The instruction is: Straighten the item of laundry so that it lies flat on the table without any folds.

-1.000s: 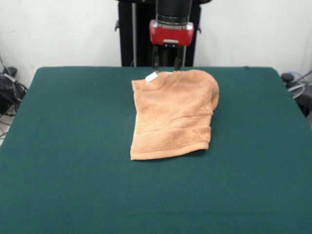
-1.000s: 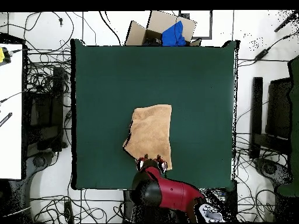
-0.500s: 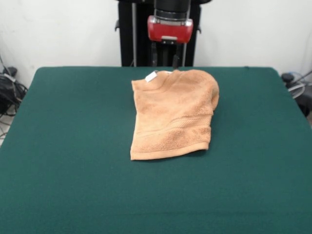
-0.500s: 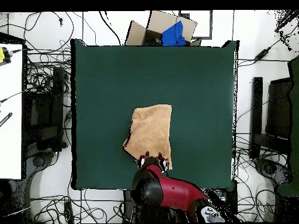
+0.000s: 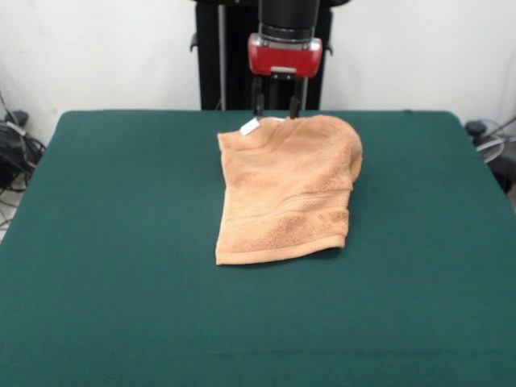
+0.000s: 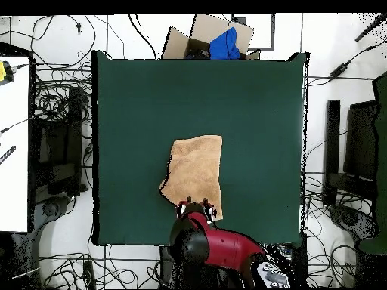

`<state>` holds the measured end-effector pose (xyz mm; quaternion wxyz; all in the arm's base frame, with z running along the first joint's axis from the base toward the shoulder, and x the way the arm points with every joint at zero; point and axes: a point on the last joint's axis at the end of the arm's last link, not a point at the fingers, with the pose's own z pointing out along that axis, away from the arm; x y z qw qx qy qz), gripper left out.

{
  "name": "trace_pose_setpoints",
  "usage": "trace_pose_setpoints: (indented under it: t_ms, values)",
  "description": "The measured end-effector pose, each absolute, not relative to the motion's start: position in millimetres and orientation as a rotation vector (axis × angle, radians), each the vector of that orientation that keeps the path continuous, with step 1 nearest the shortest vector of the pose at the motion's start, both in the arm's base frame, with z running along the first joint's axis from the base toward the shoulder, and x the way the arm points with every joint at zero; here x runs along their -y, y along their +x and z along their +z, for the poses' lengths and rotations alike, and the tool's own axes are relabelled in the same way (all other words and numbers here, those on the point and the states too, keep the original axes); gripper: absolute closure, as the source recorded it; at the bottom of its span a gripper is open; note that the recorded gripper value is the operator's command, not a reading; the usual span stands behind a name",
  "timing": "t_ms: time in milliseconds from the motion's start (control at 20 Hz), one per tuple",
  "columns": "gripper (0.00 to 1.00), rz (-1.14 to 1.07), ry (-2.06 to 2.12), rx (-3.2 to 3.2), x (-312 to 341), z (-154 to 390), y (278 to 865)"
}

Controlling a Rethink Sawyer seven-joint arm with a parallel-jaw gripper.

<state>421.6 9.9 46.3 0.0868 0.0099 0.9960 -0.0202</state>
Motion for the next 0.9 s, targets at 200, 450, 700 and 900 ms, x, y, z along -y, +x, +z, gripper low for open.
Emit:
trace_pose_setpoints:
  t_ms: [200,450,700,900]
  values:
    - [0.0,-0.06,0.029,-2.967,-9.1,43.1,424.1]
    - [0.0,-0.057,0.029,-2.972,-9.0,39.3,424.3]
    - [0.0,-0.054,0.029,-2.977,-9.2,36.4,424.0]
    - [0.0,-0.054,0.029,-2.977,-8.8,35.1,425.2]
